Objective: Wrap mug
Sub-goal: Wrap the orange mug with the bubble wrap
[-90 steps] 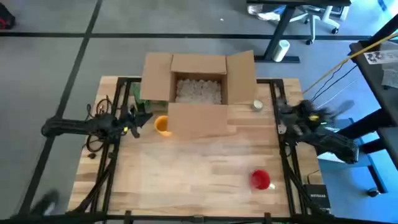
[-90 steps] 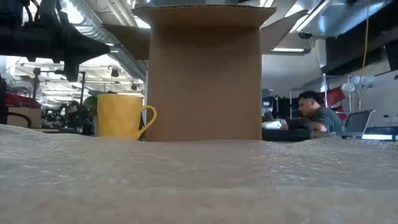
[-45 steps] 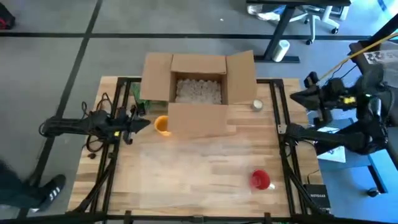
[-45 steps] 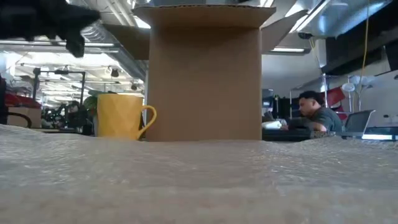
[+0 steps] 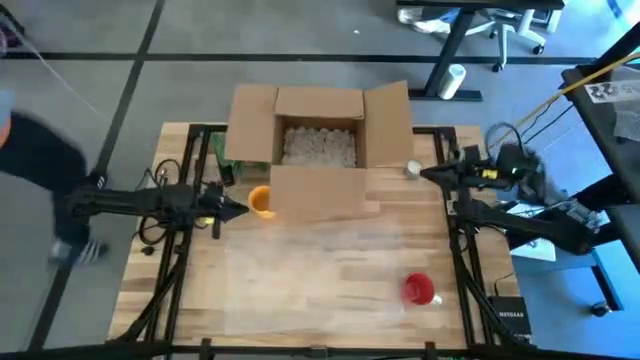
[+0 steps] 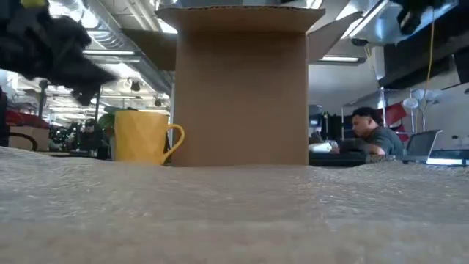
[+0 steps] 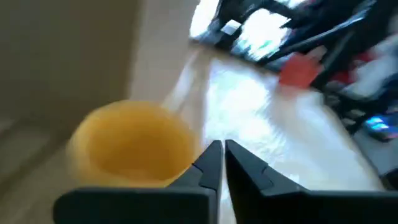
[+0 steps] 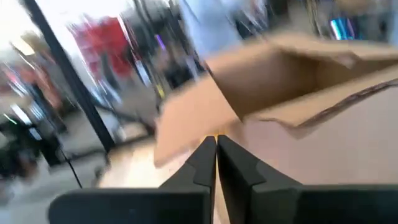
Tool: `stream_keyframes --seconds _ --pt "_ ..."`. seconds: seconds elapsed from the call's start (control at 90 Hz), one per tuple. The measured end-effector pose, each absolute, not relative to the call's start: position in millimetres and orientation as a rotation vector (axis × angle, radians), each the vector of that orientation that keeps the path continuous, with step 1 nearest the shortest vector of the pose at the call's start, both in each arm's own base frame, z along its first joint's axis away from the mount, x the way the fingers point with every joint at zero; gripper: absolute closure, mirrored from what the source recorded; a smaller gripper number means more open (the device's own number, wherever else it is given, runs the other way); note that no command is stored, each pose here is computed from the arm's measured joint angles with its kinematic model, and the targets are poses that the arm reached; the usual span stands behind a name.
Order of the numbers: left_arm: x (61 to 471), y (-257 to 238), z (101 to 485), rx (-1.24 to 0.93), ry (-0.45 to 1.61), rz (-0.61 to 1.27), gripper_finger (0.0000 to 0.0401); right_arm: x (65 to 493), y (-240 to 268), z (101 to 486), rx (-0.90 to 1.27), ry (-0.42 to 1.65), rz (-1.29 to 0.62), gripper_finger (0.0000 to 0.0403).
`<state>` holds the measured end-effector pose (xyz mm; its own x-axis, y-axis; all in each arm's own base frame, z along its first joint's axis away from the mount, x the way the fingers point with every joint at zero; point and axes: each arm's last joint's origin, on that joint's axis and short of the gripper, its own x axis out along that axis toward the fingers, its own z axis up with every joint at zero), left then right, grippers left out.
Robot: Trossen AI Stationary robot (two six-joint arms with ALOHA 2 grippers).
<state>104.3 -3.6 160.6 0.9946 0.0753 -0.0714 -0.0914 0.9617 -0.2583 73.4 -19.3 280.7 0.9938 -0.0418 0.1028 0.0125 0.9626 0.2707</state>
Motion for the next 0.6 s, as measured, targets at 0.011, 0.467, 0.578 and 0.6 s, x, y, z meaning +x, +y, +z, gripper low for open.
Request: stream_keyframes --seconds 0.011,0.467,0.578,0.6 --pt "104 -4 162 -0.257 0.052 0.085 0.0401 74 -20 275 0.271 -0.125 -0.028 0.04" --pt "104 -4 162 -0.121 0.051 0.105 0.0401 91 -26 185 0.27 -0.198 -0.004 0.04" --pt "104 -5 161 -0.138 0.065 0.101 0.0401 92 -28 183 0.297 -0.19 -0.059 0.04" --pt "104 -5 161 -0.142 0.067 0.101 0.0401 92 -29 183 0.317 -0.188 -0.075 0.04"
